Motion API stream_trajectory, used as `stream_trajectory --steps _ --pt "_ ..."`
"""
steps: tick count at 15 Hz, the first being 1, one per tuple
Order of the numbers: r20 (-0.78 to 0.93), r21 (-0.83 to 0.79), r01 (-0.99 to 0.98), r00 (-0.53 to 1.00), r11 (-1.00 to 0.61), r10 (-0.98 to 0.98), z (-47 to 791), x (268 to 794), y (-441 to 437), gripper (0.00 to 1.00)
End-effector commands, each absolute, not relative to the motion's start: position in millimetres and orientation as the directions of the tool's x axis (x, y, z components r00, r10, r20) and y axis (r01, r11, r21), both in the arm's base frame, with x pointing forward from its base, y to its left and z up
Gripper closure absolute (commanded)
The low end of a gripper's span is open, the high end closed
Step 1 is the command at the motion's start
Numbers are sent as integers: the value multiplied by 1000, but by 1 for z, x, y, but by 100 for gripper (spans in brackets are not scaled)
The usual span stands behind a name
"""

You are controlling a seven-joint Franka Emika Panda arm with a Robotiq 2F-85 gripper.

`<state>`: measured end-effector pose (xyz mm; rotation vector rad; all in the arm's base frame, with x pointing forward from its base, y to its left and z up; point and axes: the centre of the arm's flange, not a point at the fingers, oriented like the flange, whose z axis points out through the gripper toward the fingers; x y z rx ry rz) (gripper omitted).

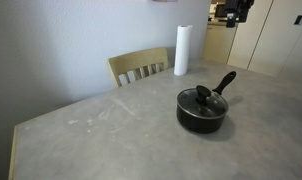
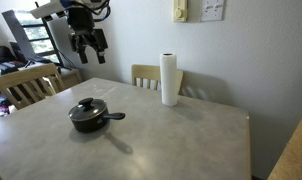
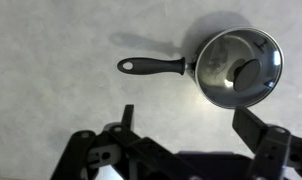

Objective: Pick up the lid from the pot and put it on the table

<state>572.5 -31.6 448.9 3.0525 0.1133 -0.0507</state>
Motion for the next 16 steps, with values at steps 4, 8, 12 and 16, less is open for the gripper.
stream_trajectory --steps 4,8,12,16 --pt "-47 81 55 998 -995 51 443 569 -28 0" --pt "-52 54 -95 994 -994 -98 417 563 19 0" --pt "-41 57 -311 949 -949 -314 392 555 69 0" --pt "-9 55 -512 858 -857 -513 368 547 92 0"
